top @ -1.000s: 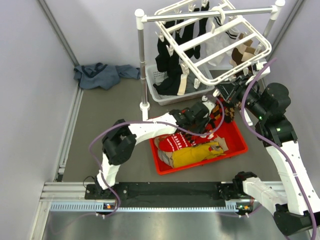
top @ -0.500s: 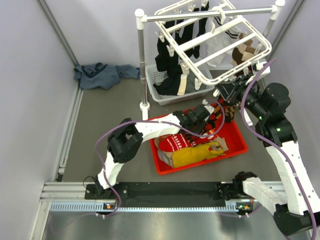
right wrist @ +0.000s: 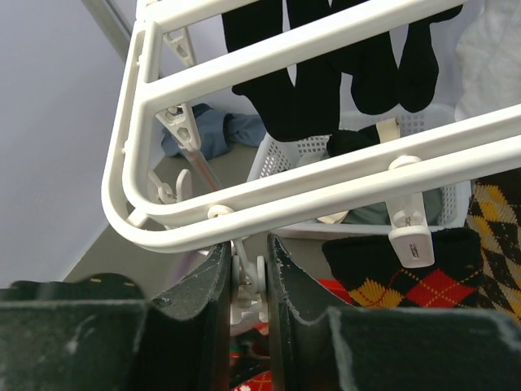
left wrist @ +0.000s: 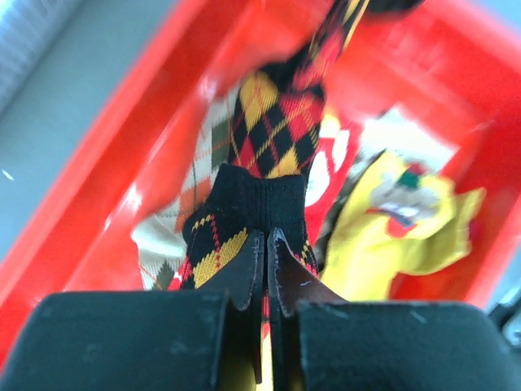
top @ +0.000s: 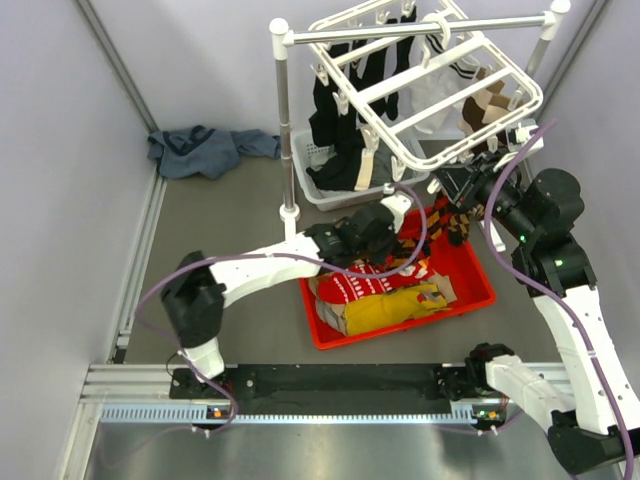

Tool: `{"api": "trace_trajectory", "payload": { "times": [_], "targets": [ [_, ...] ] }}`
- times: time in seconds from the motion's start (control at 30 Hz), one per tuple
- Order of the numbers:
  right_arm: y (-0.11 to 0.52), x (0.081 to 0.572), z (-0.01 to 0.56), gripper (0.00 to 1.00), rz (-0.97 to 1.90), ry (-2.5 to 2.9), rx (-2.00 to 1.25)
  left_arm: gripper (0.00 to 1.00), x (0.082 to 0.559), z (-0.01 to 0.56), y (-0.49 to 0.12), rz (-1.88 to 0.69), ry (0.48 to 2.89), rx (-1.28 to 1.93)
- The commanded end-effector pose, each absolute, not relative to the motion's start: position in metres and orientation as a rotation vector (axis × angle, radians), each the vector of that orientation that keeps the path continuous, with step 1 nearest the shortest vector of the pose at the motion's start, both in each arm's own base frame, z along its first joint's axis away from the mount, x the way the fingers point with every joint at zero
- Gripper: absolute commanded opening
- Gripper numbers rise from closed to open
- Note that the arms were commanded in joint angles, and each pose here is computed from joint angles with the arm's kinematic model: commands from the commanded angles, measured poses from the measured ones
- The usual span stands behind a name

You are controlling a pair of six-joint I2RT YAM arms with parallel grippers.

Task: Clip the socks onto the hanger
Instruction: Pick up the sock from the bin, then clamp the sock onto the hanger.

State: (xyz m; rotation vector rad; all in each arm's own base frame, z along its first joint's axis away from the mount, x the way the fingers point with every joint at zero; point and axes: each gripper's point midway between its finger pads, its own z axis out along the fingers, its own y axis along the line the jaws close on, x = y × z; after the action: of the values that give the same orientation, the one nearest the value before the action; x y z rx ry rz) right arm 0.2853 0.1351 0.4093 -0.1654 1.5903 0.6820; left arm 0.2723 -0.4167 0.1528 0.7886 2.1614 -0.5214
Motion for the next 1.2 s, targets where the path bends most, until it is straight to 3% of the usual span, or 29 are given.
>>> {"api": "trace_trajectory", "payload": {
  "times": [0.0, 0.5, 1.17],
  "targets": [
    [0.135, 0.282, 0.409, 0.02, 0.696, 1.581, -0.154, 0.0, 0.277, 0.217, -0.42, -0.672, 1.929, 0.661],
    [0.142, 0.273, 0.428, 0.02, 0.755, 1.517, -0.192, 0.0, 0.26, 0.371, -0.418, -0.941, 1.336, 0.561],
    [0.151, 0.269, 0.435, 0.02, 0.806, 1.494, -0.235, 0.0, 0.248, 0.426, -0.426, -0.983, 1.08, 0.63]
  ]
}}
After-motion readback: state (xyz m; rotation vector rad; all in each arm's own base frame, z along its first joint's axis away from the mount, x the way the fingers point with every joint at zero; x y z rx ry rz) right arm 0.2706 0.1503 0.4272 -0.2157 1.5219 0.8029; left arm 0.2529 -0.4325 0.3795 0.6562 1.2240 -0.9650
